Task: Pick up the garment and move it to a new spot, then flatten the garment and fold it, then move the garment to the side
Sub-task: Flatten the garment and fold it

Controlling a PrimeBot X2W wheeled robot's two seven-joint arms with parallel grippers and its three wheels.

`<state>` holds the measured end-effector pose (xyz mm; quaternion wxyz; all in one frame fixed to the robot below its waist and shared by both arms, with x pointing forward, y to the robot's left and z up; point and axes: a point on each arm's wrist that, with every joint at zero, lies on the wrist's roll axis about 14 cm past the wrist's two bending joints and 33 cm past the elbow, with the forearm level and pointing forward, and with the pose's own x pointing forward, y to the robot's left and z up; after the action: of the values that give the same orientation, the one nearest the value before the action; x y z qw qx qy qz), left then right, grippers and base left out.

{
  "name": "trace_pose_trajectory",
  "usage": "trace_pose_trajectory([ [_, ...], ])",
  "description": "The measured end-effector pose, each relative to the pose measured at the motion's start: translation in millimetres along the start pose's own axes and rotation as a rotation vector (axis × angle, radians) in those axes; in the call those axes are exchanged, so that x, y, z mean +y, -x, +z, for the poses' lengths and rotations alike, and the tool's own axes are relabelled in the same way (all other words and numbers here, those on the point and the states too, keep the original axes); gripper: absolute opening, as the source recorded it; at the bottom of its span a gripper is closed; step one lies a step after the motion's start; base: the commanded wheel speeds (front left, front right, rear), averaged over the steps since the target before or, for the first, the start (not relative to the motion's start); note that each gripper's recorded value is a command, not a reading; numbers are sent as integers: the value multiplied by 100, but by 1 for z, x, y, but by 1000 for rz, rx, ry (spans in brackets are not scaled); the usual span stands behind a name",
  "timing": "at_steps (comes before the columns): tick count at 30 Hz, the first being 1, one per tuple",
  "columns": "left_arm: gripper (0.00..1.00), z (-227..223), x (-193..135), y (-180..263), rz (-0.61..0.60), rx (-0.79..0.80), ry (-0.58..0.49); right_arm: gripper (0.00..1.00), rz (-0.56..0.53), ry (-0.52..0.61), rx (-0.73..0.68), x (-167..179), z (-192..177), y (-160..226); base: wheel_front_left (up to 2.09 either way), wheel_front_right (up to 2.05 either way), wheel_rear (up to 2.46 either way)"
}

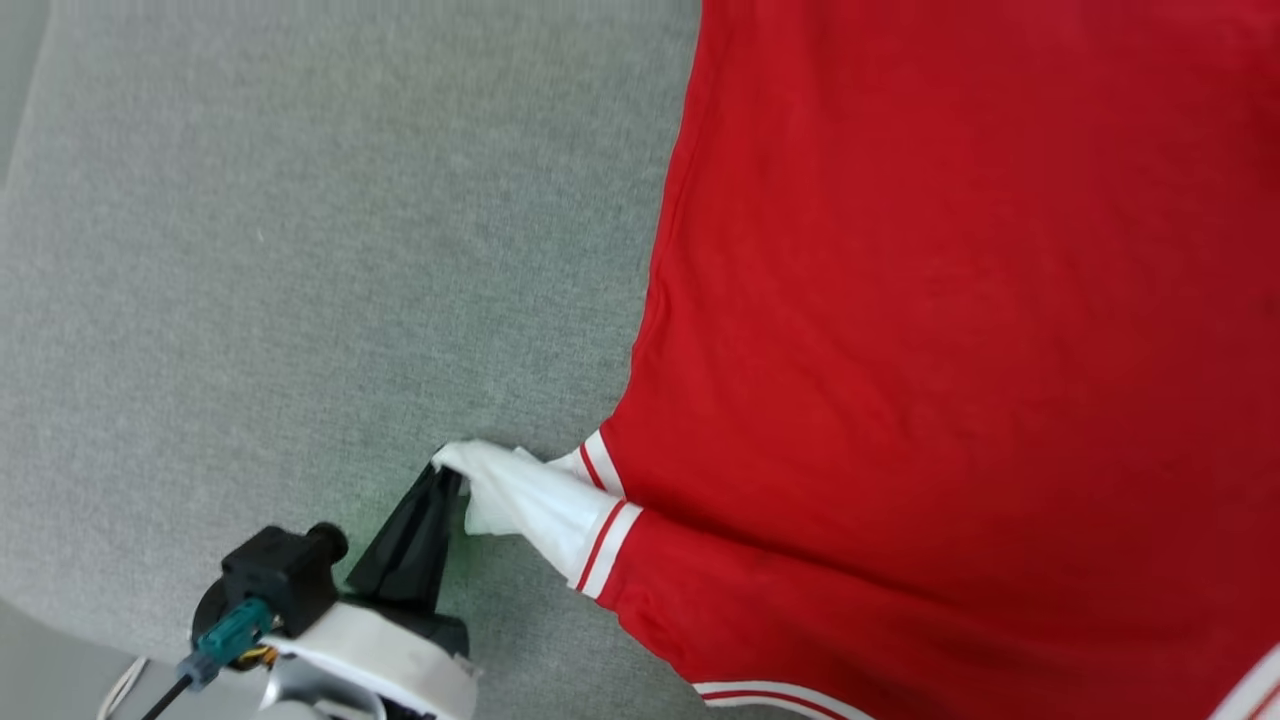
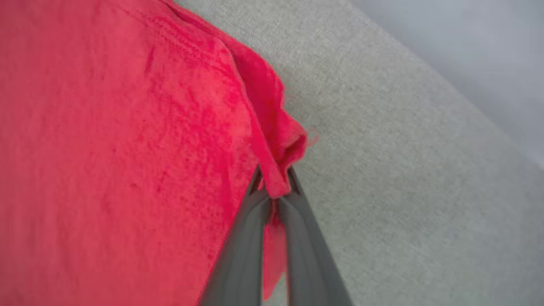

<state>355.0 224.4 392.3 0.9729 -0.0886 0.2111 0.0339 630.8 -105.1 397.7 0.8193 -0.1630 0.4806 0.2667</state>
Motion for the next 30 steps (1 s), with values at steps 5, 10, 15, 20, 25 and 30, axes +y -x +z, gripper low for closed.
trace_pose_trajectory([
  [5, 0, 12, -2, 17, -6, -41, -5, 0, -15, 95, -67, 10, 0, 52, 0, 0, 0],
  [10, 0, 22, -8, 28, -33, -70, -11, 0, -30, 144, -104, 10, -25, 103, 0, 0, 0],
  [15, 0, 26, -17, 37, -65, -81, -15, 0, -76, 128, -107, -2, -71, 146, 0, 0, 0],
  [20, 0, 29, -25, 43, -95, -88, -23, 0, -105, 56, -26, -11, -145, 173, 0, 0, 0],
  [25, 0, 31, -31, 46, -122, -92, -23, 0, -43, -41, 129, 14, -242, 180, 0, 0, 0],
  [30, 0, 34, -39, 47, -152, -102, -32, 0, 11, -184, 172, 41, -310, 179, 0, 0, 0],
])
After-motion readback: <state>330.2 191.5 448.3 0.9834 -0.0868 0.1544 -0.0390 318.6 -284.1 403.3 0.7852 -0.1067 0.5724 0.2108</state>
